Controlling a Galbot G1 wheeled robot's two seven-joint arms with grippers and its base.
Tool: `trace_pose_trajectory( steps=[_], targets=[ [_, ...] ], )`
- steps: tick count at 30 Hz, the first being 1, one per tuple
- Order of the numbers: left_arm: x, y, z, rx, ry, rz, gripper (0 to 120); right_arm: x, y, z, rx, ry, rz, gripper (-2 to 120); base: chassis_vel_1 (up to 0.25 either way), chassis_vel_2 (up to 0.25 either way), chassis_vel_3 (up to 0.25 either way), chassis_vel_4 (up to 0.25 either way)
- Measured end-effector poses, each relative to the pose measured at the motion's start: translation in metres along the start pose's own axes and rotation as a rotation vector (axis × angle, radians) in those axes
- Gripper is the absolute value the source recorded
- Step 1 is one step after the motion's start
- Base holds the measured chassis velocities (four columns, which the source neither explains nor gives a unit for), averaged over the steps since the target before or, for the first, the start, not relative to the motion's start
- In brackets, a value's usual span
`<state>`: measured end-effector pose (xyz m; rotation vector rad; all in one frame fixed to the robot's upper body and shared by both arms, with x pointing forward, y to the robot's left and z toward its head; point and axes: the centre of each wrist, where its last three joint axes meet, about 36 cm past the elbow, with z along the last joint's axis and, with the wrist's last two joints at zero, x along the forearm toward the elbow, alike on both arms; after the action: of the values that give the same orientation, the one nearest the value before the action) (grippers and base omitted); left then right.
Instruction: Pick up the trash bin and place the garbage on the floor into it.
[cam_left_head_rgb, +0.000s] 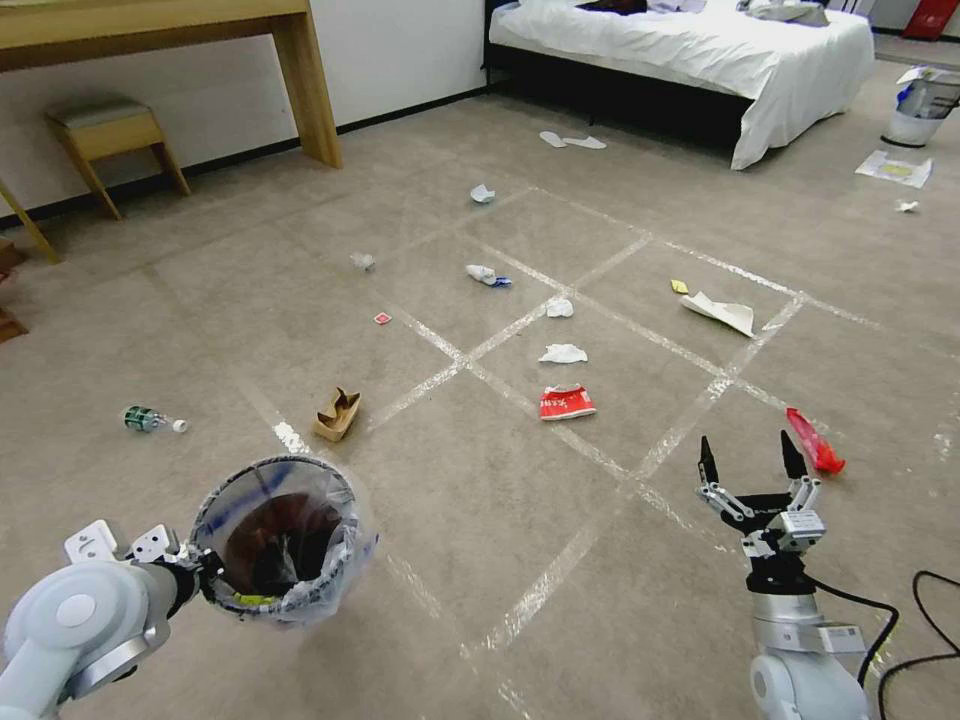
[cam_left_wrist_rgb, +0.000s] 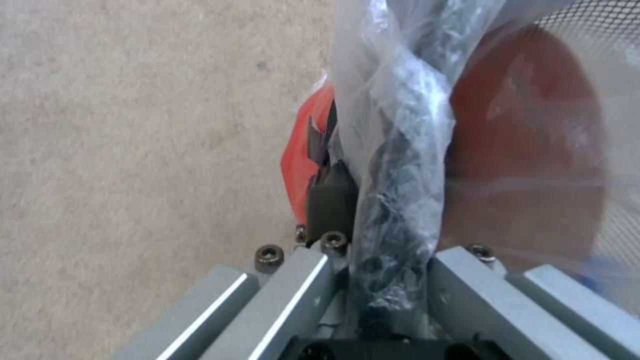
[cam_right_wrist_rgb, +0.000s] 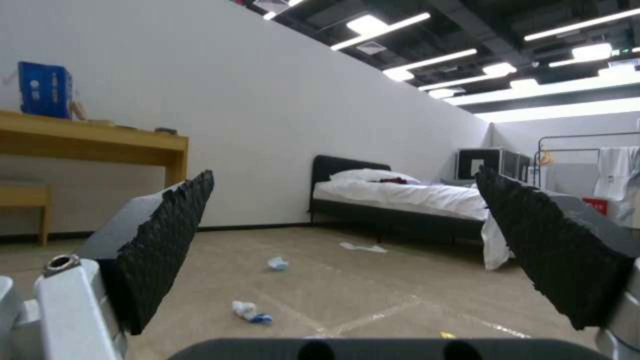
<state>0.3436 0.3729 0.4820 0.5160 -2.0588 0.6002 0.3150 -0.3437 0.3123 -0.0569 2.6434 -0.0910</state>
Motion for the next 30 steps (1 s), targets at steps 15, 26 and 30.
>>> trace_pose_trajectory(
  steps=[15, 26, 30],
  targets=[
    [-0.0014, -0.0003, 0.0013, -0.009, 0.001, -0.002, 0, 0.0022, -0.0014, 0.0003, -0.001, 0.006, 0.006, 100, -0.142, 0.157, 0.15, -0.149],
    [-0.0052, -0.0001, 0.0045, -0.012, 0.001, -0.001, 0, 0.0008, -0.0022, 0.0019, -0.004, 0.004, 0.01, 100, -0.17, 0.159, 0.155, -0.166],
    [-0.0063, 0.0005, 0.0045, -0.011, 0.002, -0.003, 0, -0.0012, -0.0013, 0.004, -0.01, 0.004, 0.01, 100, -0.177, 0.186, 0.173, -0.192]
  ],
)
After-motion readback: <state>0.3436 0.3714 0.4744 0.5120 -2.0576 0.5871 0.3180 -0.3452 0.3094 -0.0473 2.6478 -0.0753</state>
